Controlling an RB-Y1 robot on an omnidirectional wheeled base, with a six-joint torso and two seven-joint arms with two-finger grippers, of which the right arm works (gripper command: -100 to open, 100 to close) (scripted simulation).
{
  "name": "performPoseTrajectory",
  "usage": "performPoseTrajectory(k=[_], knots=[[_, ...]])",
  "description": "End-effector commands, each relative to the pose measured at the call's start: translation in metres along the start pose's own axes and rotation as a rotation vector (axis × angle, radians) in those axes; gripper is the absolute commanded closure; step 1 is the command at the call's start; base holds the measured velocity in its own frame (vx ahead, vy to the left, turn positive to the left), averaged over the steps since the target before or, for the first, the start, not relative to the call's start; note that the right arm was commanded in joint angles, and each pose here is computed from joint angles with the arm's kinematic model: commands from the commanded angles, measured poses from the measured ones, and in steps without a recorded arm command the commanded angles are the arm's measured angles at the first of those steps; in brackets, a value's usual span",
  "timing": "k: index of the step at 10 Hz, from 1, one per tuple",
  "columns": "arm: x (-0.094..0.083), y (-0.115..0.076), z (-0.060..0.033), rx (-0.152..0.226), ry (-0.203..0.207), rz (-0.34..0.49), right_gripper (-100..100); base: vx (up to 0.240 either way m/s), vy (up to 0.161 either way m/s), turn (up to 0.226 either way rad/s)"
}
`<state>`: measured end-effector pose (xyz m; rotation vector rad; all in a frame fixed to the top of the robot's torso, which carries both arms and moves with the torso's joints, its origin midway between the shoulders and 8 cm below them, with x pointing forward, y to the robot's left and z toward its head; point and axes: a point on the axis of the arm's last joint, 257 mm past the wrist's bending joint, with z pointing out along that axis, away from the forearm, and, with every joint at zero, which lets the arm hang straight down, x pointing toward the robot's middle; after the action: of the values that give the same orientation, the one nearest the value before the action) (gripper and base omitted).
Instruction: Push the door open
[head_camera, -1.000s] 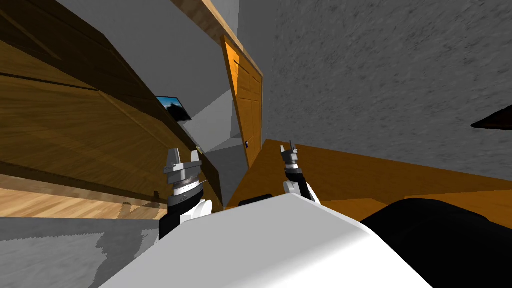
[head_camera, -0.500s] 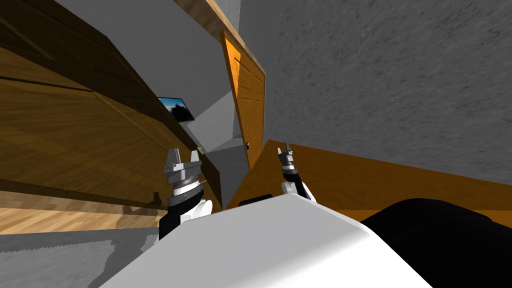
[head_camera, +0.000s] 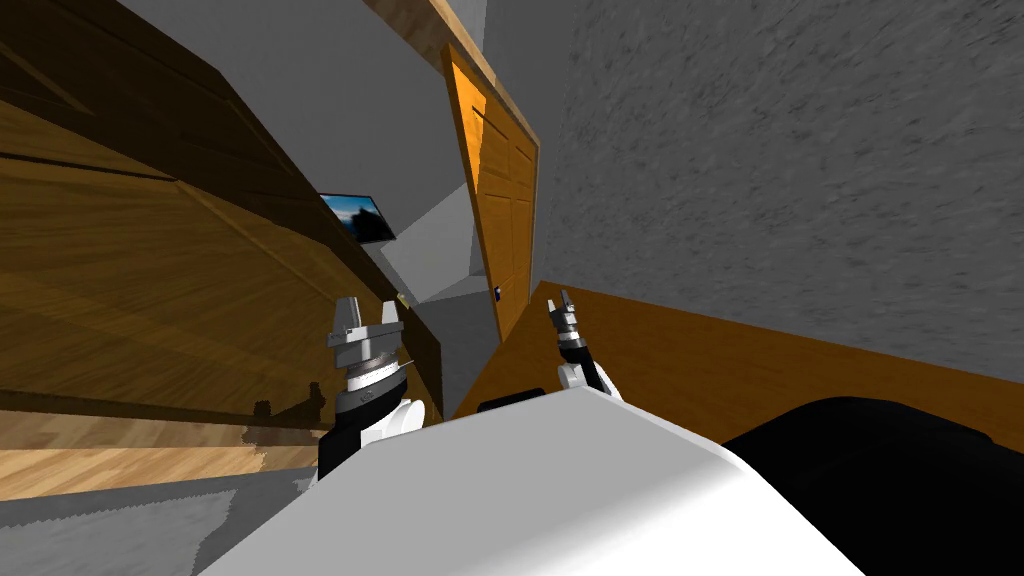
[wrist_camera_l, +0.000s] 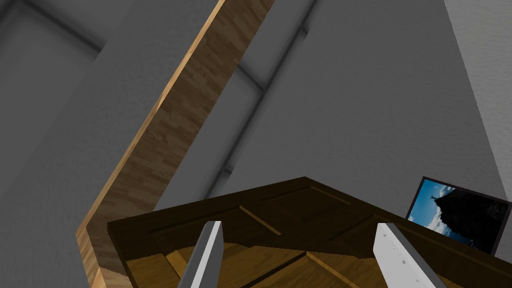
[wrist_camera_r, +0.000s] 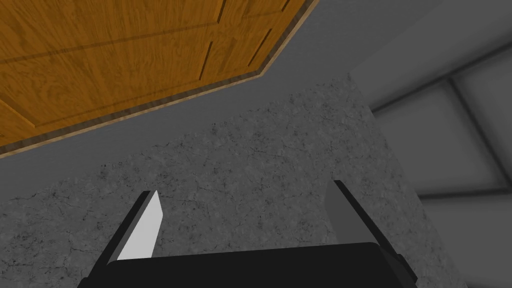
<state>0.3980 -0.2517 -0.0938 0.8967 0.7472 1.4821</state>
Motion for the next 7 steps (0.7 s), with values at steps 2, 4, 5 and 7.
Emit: performPoseTrajectory(k=[2,4,5,7], knots=[[0.008,-0.021,-0.0039,0.031,0.022,0.009,-100,0.087,-0.059,0.099],[0.015,-0.037,-0.0065,0.057,0.039,0.016,-100,0.097,-0.067,0.106],[0.019,-0.045,-0.0081,0.070,0.048,0.018,-100,0.093,-0.058,0.089],[0.027,-0.062,-0.0116,0.097,0.066,0.024,-100,0.092,-0.058,0.120]])
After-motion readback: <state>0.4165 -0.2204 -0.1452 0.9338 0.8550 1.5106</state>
